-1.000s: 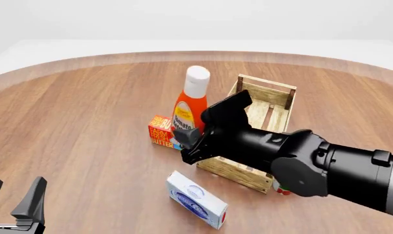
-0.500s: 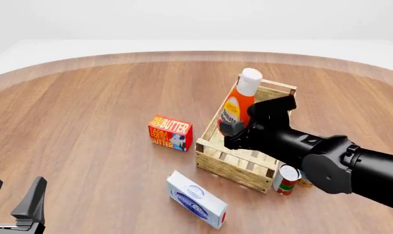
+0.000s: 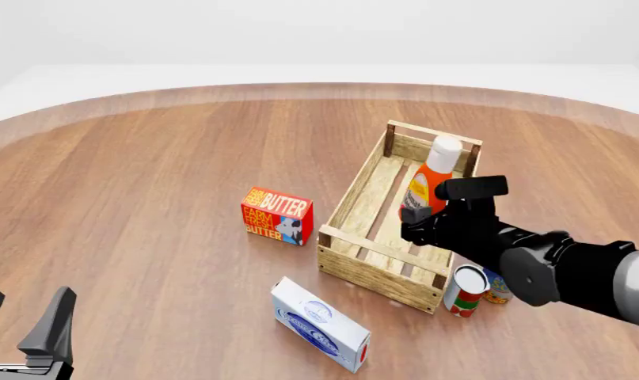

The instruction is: Pick up the ketchup, and put it in the wooden tray.

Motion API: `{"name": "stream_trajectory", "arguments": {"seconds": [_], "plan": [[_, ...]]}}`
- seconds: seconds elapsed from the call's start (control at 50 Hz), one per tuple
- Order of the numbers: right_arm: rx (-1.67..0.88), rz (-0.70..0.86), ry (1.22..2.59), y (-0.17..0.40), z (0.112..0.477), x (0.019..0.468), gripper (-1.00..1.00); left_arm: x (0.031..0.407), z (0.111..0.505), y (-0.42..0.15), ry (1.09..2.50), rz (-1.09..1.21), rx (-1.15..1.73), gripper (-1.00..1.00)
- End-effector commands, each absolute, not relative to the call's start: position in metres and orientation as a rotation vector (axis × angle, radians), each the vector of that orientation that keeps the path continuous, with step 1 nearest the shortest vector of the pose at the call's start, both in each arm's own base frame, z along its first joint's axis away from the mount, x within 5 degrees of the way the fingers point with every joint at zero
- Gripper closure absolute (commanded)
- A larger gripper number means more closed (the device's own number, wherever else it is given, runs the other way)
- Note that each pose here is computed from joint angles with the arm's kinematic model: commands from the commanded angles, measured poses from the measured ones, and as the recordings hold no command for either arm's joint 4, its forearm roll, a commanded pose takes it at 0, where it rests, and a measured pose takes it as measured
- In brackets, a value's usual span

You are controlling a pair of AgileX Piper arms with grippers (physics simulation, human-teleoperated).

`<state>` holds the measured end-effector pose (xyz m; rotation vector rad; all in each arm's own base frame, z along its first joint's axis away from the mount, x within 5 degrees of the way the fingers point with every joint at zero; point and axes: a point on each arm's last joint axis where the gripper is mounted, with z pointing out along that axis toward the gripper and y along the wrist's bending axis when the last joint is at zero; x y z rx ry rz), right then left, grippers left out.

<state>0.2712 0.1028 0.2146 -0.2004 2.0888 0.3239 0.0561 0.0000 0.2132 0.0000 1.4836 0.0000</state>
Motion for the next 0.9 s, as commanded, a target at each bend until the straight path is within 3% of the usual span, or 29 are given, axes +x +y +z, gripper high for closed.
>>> {"name": "stream_trajectory", "arguments": {"seconds": [0.02,0.58,0.9], "plan": [[-0.14,0.235,2.125,0.08,0.198,0.295,1.0,0.056,0.213,0.0,1.484,0.0,0.0,-1.0],[-0.149,0.202,2.133,0.075,0.195,0.307,1.0,0.056,0.213,0.0,1.484,0.0,0.0,-1.0],[-0.205,0.15,2.153,0.078,0.179,0.342,1.0,0.056,0.213,0.0,1.484,0.0,0.0,-1.0]]}}
